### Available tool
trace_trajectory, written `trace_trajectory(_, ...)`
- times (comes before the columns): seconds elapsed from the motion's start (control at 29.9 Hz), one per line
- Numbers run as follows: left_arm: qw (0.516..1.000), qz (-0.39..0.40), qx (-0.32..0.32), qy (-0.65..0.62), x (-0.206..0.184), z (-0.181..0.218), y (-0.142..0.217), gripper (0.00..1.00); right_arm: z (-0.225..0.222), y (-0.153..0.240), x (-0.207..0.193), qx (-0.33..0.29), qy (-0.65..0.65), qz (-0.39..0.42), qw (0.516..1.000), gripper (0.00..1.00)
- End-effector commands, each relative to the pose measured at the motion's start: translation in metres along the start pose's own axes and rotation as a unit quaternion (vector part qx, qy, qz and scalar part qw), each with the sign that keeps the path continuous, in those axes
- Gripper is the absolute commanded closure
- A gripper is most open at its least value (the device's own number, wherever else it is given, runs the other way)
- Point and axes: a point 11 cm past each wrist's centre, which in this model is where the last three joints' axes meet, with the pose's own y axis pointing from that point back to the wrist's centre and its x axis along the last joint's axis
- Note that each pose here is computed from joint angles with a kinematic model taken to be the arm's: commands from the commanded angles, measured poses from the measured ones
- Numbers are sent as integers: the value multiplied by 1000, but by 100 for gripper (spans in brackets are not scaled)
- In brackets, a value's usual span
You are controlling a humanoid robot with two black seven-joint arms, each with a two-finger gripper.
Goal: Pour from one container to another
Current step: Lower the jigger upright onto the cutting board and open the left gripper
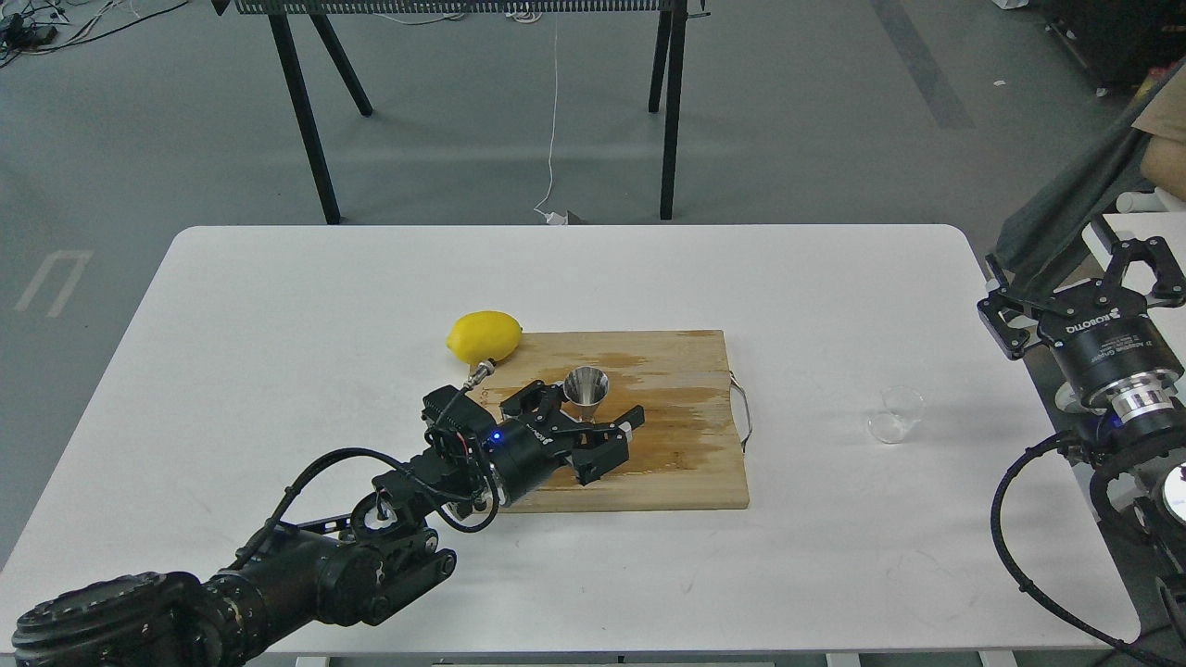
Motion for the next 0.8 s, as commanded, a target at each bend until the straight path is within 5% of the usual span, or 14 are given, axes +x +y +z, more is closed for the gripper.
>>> trace_trajectory(0.0, 1000, -2, 1, 2, -3, 0, 2, 2, 0, 0, 0, 0, 0, 0, 1000, 1)
trace_trajectory(0.77, 1000, -13, 24, 0, -9, -19, 23, 3, 0, 1, 1, 0, 0, 2, 1000, 1)
